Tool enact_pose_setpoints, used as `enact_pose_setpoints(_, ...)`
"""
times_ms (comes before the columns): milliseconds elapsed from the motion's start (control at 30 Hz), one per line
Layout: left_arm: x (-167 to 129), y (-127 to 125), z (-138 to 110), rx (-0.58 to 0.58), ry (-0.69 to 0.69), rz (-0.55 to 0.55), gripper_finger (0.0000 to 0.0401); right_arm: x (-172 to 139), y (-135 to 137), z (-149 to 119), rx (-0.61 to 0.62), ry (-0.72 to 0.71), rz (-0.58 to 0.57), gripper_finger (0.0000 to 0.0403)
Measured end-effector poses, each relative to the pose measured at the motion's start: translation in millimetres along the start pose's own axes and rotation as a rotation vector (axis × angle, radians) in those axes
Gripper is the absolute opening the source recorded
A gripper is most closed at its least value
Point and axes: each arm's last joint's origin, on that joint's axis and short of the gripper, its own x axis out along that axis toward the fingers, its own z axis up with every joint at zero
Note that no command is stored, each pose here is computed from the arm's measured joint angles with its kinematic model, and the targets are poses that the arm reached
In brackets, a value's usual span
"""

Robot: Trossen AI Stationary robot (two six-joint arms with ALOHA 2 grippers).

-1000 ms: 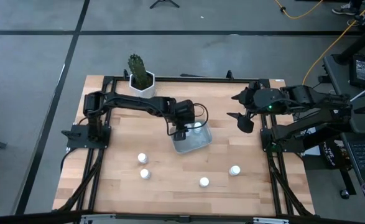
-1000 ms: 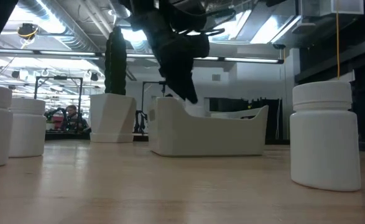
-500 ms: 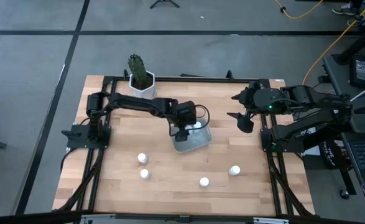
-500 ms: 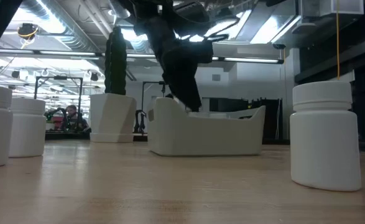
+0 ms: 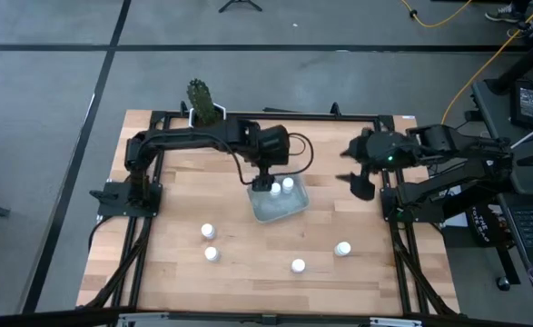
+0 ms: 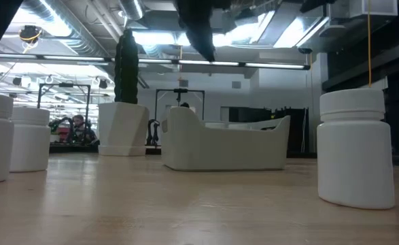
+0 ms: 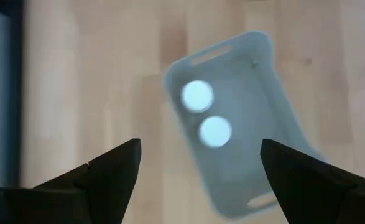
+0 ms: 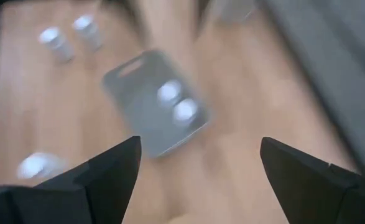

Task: Pick and place pill bottles into a basket
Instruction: Put the white pill bottle into the gray bin

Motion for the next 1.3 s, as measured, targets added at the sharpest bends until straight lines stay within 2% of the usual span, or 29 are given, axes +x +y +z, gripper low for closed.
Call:
enact_pose_setpoints(67, -16.5, 2.3, 2.5, 0.0, 0.005, 0.038, 0.0326, 5.1, 5.5, -2.4, 0.067, 0.076, 0.081, 0.0329)
enact_pose_setpoints(133, -33.5, 3.2, 2.8, -0.002, 0.003, 0.071, 0.0326, 11.6, 13.2, -6.4, 0.131, 0.167, 0.11, 0.0329)
enact_pose_setpoints(267, -56.2, 4.2, 2.4, -0.031, -0.033, 0.146, 0.0326, 34.3, 36.3, -23.1, 0.176, 0.372, 0.059, 0.0329)
enact_pose_setpoints(433, -73.5, 8.6, -1.4, -0.06, -0.058, 0.267, 0.0326, 78.9, 71.2, -55.6, 0.268, 0.543, -0.012, 0.0329)
enact_pose_setpoints(600, -74.9, 18.0, -4.5, -0.065, -0.036, 0.338, 0.0326, 116.4, 100.1, -82.4, 0.497, 0.62, -0.039, 0.0331)
enact_pose_setpoints(867, -74.1, 24.7, -7.7, -0.005, -0.011, 0.293, 0.0326, 138.6, 126.6, -98.8, 0.701, 0.661, -0.127, 0.0344)
enact_pose_setpoints(1033, -73.9, 24.3, -8.3, 0.029, -0.004, 0.267, 0.0326, 149.7, 139.4, -110.7, 0.73, 0.688, -0.191, 0.0345)
enact_pose_setpoints(1300, -73.7, 23.2, -8.7, 0.04, -0.003, 0.239, 0.0326, 169.0, 158.9, -132.7, 0.656, 0.73, -0.252, 0.0345)
